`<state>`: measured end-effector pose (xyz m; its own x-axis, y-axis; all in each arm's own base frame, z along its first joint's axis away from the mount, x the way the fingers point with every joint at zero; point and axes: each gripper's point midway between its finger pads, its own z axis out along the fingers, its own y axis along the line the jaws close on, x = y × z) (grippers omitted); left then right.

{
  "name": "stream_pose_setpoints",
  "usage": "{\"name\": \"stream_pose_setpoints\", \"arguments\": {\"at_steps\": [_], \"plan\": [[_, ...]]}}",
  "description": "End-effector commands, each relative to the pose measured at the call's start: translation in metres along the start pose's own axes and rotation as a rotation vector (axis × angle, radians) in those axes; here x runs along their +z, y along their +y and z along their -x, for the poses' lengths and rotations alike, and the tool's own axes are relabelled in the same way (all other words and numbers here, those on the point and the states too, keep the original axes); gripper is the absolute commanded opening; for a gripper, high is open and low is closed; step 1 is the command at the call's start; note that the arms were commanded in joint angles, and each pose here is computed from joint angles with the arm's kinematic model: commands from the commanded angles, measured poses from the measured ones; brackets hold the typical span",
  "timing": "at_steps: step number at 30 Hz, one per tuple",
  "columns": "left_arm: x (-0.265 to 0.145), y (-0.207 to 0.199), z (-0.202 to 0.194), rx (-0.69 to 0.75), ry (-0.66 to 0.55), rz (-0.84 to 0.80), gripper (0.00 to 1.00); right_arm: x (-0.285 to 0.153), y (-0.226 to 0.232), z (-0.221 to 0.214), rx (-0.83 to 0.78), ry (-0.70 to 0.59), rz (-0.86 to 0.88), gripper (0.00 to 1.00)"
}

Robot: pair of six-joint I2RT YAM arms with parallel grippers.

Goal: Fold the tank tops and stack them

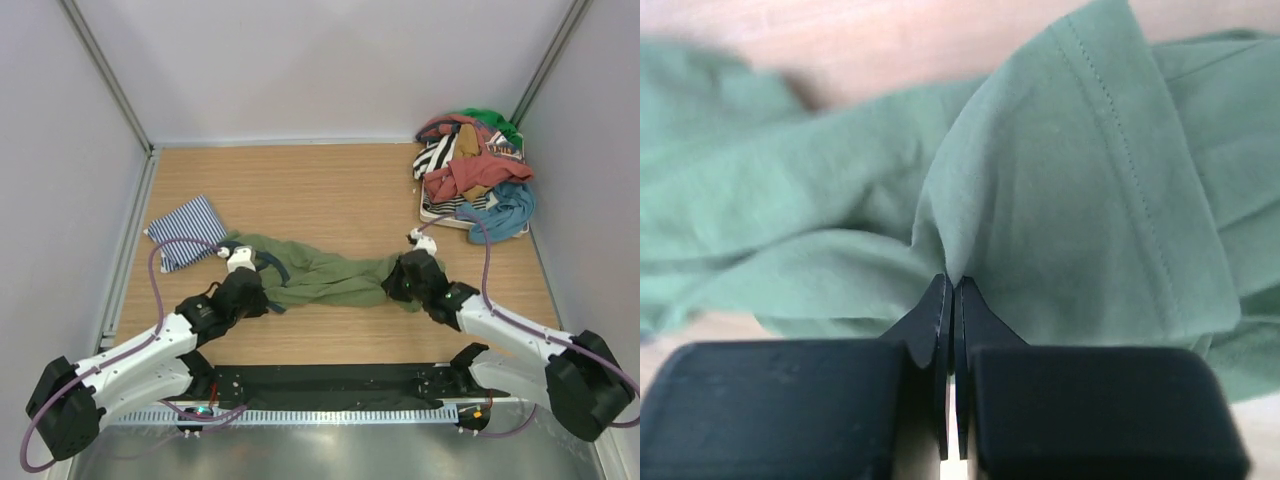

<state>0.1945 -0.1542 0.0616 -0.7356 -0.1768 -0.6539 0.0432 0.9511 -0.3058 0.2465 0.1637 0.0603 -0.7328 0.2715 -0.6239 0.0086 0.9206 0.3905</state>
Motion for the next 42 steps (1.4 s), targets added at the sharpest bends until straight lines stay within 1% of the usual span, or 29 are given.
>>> {"name": "stream_pose_setpoints", "arguments": {"at_steps": [1,3,6,9,11,12,13,14,15,16,17,18,19,20,21,22,23,24,25,27,29,30,31,34,35,36,39,41,42], "plan": [[-0.006,0.004,0.027,0.027,-0.077,0.066,0.0,-0.009,-0.01,-0.038,0.1,0.0,0.012,0.04],[-0.006,0.009,0.029,0.04,-0.076,0.107,0.0,-0.016,-0.007,-0.051,0.107,0.012,0.035,0.04],[-0.004,0.021,0.039,0.035,-0.088,0.194,0.0,-0.026,-0.007,-0.055,0.107,-0.002,0.061,0.04],[0.0,0.03,0.052,-0.021,-0.102,0.225,0.0,-0.034,0.003,-0.058,0.067,0.006,0.122,0.02],[0.004,0.035,0.065,-0.091,-0.097,0.2,0.0,-0.035,0.014,-0.063,0.037,0.033,0.172,0.02],[0.006,0.036,0.07,-0.113,-0.09,0.185,0.0,-0.037,0.025,-0.074,0.012,0.083,0.229,0.01],[0.007,0.037,0.077,-0.134,-0.095,0.177,0.0,-0.037,0.036,-0.073,-0.008,0.07,0.269,0.02],[0.008,0.041,0.085,-0.159,-0.102,0.177,0.0,-0.042,0.049,-0.087,-0.056,0.094,0.307,0.02],[0.009,0.045,0.087,-0.151,-0.097,0.192,0.0,-0.037,0.049,-0.095,-0.09,0.094,0.288,0.03],[0.007,0.046,0.096,-0.16,-0.115,0.202,0.0,-0.04,0.064,-0.096,-0.112,0.077,0.323,0.04],[0.008,0.05,0.099,-0.159,-0.117,0.221,0.0,-0.041,0.07,-0.12,-0.183,0.122,0.325,0.06],[0.008,0.052,0.102,-0.168,-0.122,0.225,0.0,-0.043,0.078,-0.128,-0.218,0.127,0.338,0.09],[0.008,0.054,0.105,-0.182,-0.124,0.227,0.0,-0.044,0.091,-0.124,-0.236,0.087,0.344,0.16],[0.01,0.06,0.109,-0.211,-0.137,0.235,0.0,-0.046,0.099,-0.128,-0.271,0.081,0.352,0.2],[0.012,0.06,0.107,-0.226,-0.127,0.22,0.0,-0.048,0.102,-0.145,-0.339,0.099,0.352,0.26],[0.015,0.066,0.104,-0.236,-0.126,0.228,0.0,-0.051,0.114,-0.138,-0.354,0.06,0.347,0.4],[0.017,0.067,0.104,-0.24,-0.132,0.227,0.0,-0.052,0.119,-0.14,-0.39,0.047,0.348,0.48],[0.019,0.071,0.099,-0.237,-0.123,0.241,0.0,-0.053,0.119,-0.145,-0.426,0.052,0.335,0.58],[0.02,0.073,0.097,-0.233,-0.121,0.245,0.0,-0.057,0.129,-0.14,-0.432,0.035,0.345,0.61],[0.022,0.077,0.089,-0.223,-0.109,0.259,0.0,-0.058,0.131,-0.137,-0.464,0.032,0.339,0.65],[0.021,0.081,0.087,-0.212,-0.111,0.273,0.0,-0.066,0.143,-0.13,-0.48,0.028,0.364,0.67],[0.021,0.084,0.084,-0.211,-0.109,0.282,0.0,-0.068,0.14,-0.129,-0.496,0.034,0.345,0.68],[0.019,0.086,0.085,-0.211,-0.117,0.288,0.0,-0.074,0.148,-0.121,-0.484,0.021,0.356,0.68],[0.018,0.089,0.087,-0.217,-0.13,0.298,0.0,-0.079,0.149,-0.108,-0.496,-0.005,0.327,0.67],[0.018,0.089,0.086,-0.22,-0.128,0.301,0.0,-0.079,0.146,-0.1,-0.494,-0.033,0.299,0.68],[0.018,0.091,0.086,-0.225,-0.128,0.303,0.0,-0.081,0.144,-0.096,-0.508,-0.033,0.278,0.62],[0.019,0.095,0.083,-0.243,-0.122,0.314,0.0,-0.078,0.135,-0.082,-0.515,-0.051,0.205,0.61],[0.02,0.096,0.082,-0.254,-0.12,0.311,0.0,-0.071,0.129,-0.073,-0.504,-0.044,0.175,0.7],[0.02,0.097,0.081,-0.261,-0.119,0.31,0.0,-0.068,0.13,-0.08,-0.516,0.01,0.2,0.76]]}}
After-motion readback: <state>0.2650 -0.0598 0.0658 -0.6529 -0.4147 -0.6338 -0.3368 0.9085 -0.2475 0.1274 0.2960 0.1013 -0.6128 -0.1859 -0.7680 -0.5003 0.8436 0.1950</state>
